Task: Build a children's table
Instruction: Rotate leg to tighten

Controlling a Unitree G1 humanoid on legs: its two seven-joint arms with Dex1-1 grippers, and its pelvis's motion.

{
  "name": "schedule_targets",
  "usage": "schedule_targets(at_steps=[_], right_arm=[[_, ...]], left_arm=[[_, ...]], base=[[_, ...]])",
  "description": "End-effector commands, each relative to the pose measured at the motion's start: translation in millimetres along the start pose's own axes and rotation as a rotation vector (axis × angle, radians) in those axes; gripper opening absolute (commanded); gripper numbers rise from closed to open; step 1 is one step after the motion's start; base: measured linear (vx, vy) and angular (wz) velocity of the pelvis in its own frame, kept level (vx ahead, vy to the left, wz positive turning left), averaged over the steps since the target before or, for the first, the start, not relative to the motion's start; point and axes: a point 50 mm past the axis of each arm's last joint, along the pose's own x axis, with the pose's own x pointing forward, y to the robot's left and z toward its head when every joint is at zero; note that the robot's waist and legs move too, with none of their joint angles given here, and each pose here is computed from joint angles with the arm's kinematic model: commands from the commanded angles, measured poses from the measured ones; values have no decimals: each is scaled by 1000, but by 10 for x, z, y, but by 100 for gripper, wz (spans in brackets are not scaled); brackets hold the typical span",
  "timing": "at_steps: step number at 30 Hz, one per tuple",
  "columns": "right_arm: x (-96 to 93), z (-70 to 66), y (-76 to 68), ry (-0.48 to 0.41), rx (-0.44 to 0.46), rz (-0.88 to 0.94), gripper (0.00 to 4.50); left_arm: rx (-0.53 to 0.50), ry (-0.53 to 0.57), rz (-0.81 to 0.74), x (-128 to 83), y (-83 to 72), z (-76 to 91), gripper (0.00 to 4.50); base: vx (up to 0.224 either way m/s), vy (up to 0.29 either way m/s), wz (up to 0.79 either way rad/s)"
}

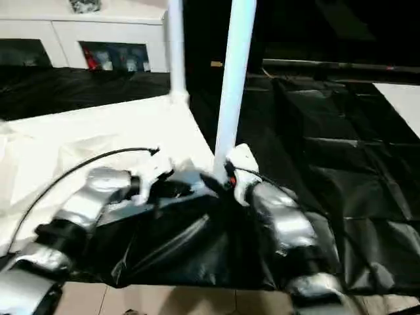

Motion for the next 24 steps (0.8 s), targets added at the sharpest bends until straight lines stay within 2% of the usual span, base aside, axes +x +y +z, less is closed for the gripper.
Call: schedule_targets(at_steps=[1, 7, 9, 10, 13, 15, 24], right_arm=[[61, 39, 147, -17, -23, 132, 365], [-107, -10, 198, 37, -64, 290, 365], [-119, -9, 208, 46, -62, 312, 332], [-129, -7, 219, 54, -67, 330, 332], [-123, -18, 222, 73, -90, 342, 319], [-115, -18, 223, 73, -95, 344, 288], [-104, -29, 263, 61, -79, 349, 267]], left_arm=[[98, -74, -69, 49, -33, 230, 0], [93, -43, -147, -50, -62, 168, 0], [90, -39, -158, -69, -66, 158, 0], [87, -36, -169, -86, -72, 149, 0], [85, -31, -178, -104, -71, 137, 0], [85, -28, -178, -105, -65, 132, 0], [76, -31, -146, -73, -60, 130, 0]], base=[[0, 0, 0], [0, 0, 0], [0, 0, 0], [0, 0, 0], [0, 0, 0], [0, 0, 0], [0, 0, 0]])
